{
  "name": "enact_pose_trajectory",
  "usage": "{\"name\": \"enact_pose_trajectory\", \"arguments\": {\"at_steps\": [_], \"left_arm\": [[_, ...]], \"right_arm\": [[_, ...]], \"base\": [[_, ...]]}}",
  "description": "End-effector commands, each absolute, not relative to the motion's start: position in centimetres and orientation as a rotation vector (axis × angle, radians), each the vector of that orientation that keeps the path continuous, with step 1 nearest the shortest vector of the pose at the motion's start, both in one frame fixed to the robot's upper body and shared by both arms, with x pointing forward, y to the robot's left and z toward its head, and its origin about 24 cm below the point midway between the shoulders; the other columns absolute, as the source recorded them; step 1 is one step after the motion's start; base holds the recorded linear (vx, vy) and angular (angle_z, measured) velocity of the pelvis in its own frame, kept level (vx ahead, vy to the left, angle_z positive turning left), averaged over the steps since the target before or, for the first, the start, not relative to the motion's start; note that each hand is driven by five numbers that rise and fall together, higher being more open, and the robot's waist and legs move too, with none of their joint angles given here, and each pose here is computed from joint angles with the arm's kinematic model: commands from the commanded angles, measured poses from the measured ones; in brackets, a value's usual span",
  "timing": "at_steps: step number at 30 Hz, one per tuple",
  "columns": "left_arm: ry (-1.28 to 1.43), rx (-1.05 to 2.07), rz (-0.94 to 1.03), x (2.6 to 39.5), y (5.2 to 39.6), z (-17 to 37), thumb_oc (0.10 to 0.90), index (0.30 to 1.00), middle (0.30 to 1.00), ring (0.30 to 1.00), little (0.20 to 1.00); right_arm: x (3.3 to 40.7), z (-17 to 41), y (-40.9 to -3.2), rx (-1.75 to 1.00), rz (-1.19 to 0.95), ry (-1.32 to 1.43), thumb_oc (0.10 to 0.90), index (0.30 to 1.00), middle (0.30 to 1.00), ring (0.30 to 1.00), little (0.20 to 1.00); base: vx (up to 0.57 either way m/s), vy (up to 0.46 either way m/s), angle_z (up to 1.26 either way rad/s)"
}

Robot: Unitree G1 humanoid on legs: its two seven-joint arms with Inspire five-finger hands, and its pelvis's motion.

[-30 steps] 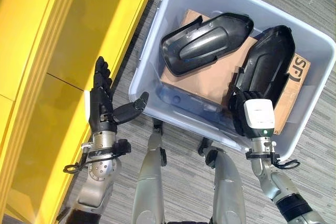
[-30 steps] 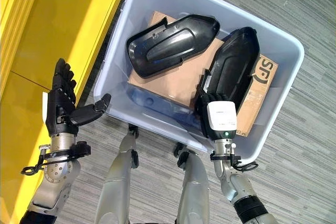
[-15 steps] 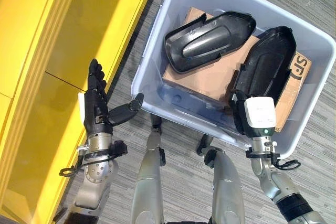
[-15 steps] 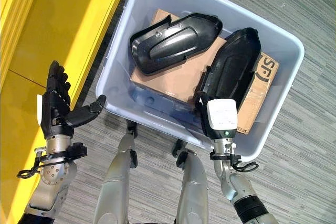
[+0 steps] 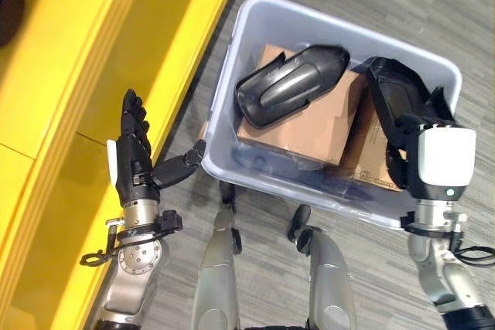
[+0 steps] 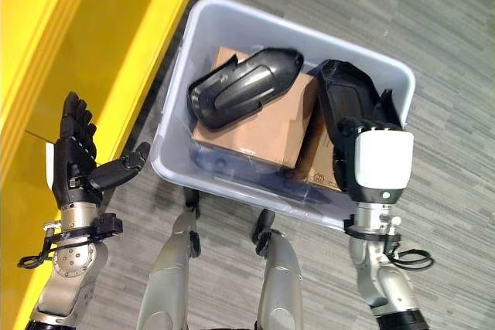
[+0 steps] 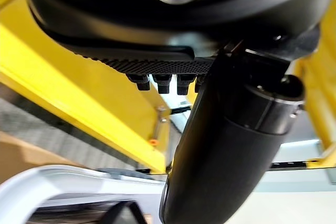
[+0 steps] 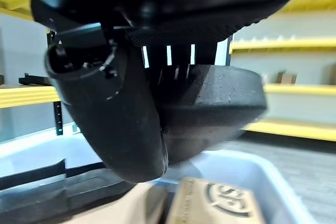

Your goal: Move parts from the plastic box to the shelf.

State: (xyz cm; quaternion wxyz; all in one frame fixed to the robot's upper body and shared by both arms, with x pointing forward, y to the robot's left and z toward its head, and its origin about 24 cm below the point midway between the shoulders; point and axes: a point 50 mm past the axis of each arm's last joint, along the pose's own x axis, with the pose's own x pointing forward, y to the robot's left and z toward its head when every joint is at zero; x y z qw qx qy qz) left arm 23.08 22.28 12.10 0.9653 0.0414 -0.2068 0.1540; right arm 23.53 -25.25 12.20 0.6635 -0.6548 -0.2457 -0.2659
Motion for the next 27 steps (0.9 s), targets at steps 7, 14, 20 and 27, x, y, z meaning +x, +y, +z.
{"name": "enact_pose_trajectory", "arguments": {"at_steps": [7, 14, 20, 27], "left_arm": [[-0.619, 0.118, 0.25, 22.2, 22.4, 15.8, 0.9, 1.0, 1.0, 1.0, 1.0], [-0.552, 0.139, 0.221, 22.1, 22.8, 14.6, 0.9, 1.0, 1.0, 1.0, 1.0], [-0.473, 0.143, 0.196, 22.1, 23.1, 13.2, 0.9, 1.0, 1.0, 1.0, 1.0], [-0.376, 0.121, 0.176, 22.2, 23.2, 11.4, 0.9, 1.0, 1.0, 1.0, 1.0]], "right_arm": [[22.5, 21.9, -24.4, -1.5, -0.786, -1.042, 0.4, 0.3, 0.3, 0.3, 0.3], [22.3, 22.7, -23.2, -1.534, -0.644, -1.112, 0.4, 0.3, 0.3, 0.3, 0.3], [22.8, 23.2, -22.4, -1.551, -0.502, -1.123, 0.4, 0.3, 0.3, 0.3, 0.3], [24.2, 23.1, -20.6, -1.336, -0.287, -1.069, 0.4, 0.3, 0.3, 0.3, 0.3]], "base": [[0.05, -0.01, -0.1], [0.08, -0.024, -0.05], [0.08, -0.045, -0.13], [0.02, -0.121, -0.08]]}}
